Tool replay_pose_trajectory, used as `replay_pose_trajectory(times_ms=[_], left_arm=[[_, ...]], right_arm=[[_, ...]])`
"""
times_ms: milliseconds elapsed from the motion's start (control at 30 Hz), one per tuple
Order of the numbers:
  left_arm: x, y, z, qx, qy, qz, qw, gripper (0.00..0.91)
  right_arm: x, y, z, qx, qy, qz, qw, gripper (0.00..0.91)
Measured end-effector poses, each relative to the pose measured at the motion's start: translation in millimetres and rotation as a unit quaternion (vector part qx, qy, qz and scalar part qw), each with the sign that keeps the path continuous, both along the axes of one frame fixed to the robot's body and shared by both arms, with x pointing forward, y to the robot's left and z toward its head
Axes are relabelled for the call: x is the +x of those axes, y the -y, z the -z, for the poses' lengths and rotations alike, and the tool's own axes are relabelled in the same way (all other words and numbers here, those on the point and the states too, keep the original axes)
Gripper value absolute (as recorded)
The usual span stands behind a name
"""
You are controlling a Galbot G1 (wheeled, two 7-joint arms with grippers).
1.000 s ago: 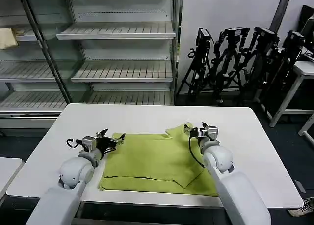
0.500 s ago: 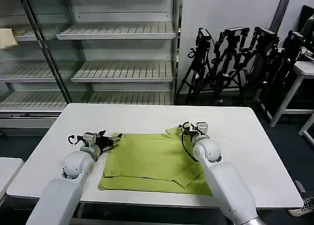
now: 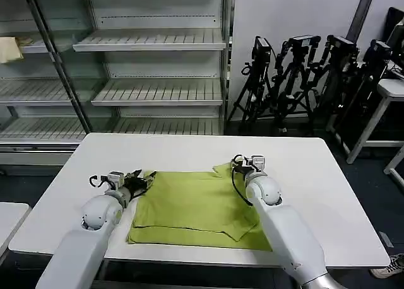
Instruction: Fold and organize the clothes.
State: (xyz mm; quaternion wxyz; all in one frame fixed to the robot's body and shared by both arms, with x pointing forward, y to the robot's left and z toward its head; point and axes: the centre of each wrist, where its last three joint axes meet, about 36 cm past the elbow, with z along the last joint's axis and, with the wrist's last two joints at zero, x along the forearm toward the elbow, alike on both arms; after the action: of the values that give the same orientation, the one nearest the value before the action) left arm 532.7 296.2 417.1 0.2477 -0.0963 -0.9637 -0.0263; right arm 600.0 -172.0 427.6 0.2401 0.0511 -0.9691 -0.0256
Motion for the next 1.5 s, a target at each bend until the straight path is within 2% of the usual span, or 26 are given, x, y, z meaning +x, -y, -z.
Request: replay_pose_trajectory(times_ms=[367,600,900,1200,1500], left_arm=[[-2.7,5.3,1.2,-0.008,0.000,0.010,1.000,0.010],[-14.1,-1.3,-10.3,-0.011,0.012,0.010,1.000,0.010],[-52.7,2.0,-26.1,-0.020,0.035,0.020,0.999,0.010],[-98.0,13.3,-34.3,-0.022,0.053,0.031,0.998,0.010],[-136.4,29.1,-31.4,-0.018,0.050,0.038,0.998,0.010]], right_arm=[[-3.9,4.6,5.2,0.010,0.007,-0.003,1.000,0.000],[-20.4,11.1,-5.5,0.014,0.027,-0.004,1.000,0.000],[-69.1,27.4,-29.1,0.017,0.064,-0.014,0.998,0.000],[-128.9,41.1,-31.8,0.010,0.077,-0.030,0.997,0.000],[-181.2,47.2,-29.9,0.010,0.080,-0.039,0.996,0.000]])
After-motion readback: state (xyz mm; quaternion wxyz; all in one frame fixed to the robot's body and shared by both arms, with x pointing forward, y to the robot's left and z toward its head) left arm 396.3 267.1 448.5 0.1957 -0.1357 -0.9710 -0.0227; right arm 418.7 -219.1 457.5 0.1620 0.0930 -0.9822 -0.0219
